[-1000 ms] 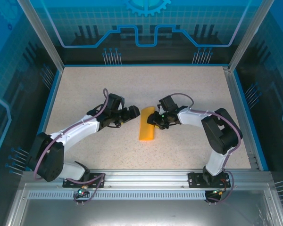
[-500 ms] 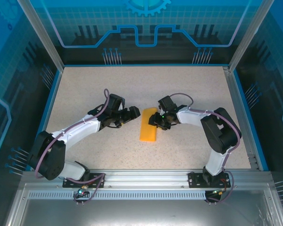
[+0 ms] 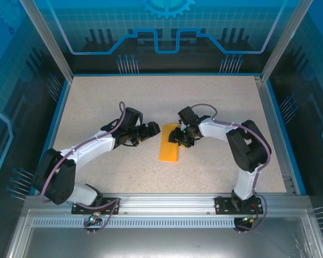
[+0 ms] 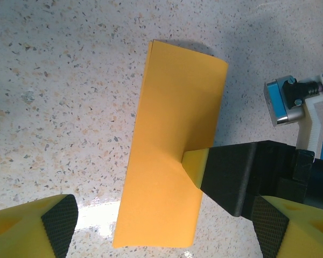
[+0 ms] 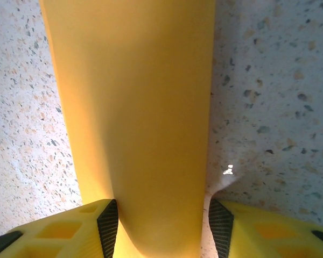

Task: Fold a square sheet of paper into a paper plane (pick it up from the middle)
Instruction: Fold the square sheet of paper in half at the center of the table, then hold the square sheet of paper at the center of the table.

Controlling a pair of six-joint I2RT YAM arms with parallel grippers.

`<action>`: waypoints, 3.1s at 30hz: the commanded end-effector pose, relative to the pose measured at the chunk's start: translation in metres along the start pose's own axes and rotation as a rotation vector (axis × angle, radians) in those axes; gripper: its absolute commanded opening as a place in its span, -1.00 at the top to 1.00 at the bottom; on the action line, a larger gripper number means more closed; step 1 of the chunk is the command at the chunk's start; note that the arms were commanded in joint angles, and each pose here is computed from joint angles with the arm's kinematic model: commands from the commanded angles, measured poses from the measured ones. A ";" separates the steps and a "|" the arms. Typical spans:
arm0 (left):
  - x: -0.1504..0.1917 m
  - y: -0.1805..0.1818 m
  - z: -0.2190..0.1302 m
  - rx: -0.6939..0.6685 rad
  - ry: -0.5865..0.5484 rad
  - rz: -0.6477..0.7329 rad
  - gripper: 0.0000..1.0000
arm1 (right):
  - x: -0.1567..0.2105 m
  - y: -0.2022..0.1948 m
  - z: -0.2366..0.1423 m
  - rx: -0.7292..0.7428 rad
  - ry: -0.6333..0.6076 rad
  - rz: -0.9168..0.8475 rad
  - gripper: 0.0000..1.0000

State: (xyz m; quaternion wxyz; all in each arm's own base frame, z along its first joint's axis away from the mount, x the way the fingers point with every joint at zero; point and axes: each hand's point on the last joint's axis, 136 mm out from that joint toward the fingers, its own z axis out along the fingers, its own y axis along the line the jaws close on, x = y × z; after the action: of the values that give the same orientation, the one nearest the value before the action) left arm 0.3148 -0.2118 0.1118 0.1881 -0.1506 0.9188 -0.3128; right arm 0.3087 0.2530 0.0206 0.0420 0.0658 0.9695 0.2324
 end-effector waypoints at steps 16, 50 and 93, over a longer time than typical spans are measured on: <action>0.006 0.007 0.003 -0.019 0.029 0.005 -0.74 | 0.020 -0.041 0.022 0.194 0.091 0.019 -0.02; 0.025 -0.015 0.078 0.088 0.229 -0.130 1.00 | 0.031 -0.063 0.031 0.265 0.121 0.042 -0.02; 0.061 0.037 0.112 -0.015 0.260 -0.078 1.00 | -0.005 -0.025 -0.007 0.081 -0.010 0.000 -0.12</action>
State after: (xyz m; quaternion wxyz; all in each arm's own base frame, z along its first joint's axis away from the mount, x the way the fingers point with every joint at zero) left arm 0.3198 -0.2749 0.0144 0.0729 -0.1490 0.9175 -0.3615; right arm 0.3094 0.2520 0.0211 0.0367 0.0576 0.9731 0.2198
